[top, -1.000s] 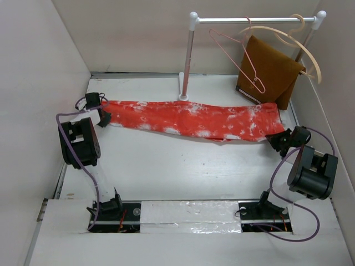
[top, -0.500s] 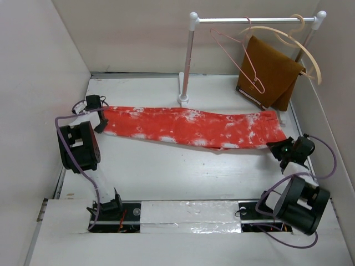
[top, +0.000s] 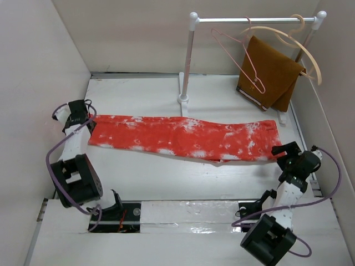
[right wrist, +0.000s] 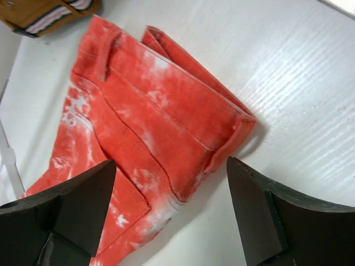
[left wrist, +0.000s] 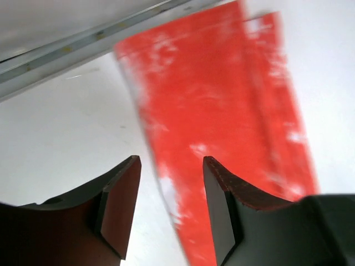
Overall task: Place the trousers on the hanger
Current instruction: Fold the trousers at the center of the board.
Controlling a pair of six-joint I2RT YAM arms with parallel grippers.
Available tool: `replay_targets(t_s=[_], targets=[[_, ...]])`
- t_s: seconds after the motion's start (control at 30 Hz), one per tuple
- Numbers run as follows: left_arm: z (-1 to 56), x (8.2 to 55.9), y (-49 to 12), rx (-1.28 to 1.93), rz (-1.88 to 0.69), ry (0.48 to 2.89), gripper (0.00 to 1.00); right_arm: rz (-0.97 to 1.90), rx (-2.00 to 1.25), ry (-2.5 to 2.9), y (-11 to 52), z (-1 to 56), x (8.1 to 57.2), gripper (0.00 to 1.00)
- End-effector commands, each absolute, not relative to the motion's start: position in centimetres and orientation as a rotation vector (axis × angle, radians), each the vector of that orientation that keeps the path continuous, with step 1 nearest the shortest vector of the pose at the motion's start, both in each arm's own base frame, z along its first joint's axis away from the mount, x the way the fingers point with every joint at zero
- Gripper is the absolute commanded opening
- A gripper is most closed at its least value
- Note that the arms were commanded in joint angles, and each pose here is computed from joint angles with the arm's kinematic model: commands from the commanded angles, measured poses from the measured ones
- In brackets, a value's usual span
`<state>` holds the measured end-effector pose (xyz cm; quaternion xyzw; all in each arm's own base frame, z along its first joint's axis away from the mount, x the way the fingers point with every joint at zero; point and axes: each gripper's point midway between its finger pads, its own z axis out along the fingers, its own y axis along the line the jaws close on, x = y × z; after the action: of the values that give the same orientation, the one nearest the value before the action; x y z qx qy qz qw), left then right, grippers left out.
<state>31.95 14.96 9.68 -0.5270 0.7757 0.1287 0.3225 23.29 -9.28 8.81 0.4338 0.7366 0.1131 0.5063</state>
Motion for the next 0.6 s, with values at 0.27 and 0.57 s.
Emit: replay_targets(t_s=[0.27,0.57], targets=[[21.8,37.0,-6.5,-0.766,-0.354,1.95,0.11,0.273,1.226,1.843,-10.5,4.5,23.5,0.88],[16.7,31.0,-18.7,-0.534,-0.575,2.005,0.0,0.341,1.197,1.799,-11.5,5.9,26.1,0.34]])
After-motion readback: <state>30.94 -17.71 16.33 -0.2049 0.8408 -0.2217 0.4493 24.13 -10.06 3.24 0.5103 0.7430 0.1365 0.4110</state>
